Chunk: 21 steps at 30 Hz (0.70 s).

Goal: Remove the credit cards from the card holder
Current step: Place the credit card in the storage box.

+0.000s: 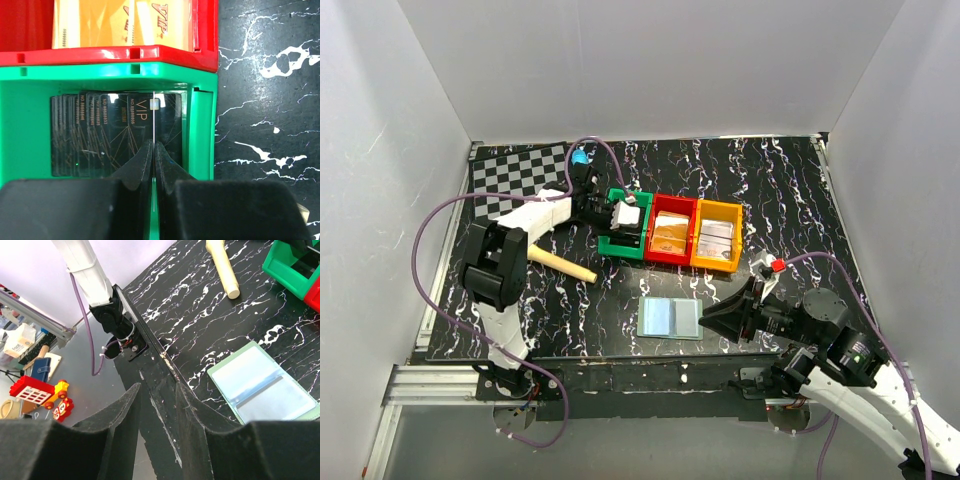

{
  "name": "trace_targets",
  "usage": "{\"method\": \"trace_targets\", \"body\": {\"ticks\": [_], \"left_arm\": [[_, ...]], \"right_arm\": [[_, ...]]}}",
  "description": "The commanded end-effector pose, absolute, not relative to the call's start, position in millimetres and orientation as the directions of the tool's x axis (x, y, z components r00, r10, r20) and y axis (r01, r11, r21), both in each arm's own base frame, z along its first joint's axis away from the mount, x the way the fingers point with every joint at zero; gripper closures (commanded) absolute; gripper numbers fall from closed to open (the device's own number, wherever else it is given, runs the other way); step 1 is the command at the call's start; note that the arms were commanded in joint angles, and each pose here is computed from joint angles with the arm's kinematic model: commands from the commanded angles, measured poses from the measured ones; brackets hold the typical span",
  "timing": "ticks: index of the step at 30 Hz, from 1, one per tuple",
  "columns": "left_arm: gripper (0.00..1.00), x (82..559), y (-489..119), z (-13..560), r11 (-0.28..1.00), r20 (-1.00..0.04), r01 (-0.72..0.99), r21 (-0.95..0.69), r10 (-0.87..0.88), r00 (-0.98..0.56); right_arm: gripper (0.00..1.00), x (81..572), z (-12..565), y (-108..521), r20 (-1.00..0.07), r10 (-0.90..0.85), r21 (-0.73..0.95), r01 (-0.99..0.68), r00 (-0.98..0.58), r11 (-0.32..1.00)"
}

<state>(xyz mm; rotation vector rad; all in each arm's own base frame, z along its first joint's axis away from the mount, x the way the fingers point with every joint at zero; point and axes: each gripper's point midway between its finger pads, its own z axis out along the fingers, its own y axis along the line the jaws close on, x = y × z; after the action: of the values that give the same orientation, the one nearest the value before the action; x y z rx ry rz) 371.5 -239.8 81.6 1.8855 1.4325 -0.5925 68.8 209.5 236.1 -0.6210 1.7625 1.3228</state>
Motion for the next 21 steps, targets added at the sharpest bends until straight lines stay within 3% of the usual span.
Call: {"method": "trace_targets", "body": {"ticks": [1,21], "left_arm": [[1.0,375,-243,83,-0.17,-0.721,0.949,0.265,0.619,0.312],[1.0,380,-240,54,-0.153,-0.709,0.966,0.208,0.657,0.257]], "right_arm": [[0.59,70,246,213,-0.856,0.113,0.513,-0.805,-0.504,0.297],[0.59,75,240,219,-0.857,0.102,0.51,-0.806,-0.504,0.299]]}}
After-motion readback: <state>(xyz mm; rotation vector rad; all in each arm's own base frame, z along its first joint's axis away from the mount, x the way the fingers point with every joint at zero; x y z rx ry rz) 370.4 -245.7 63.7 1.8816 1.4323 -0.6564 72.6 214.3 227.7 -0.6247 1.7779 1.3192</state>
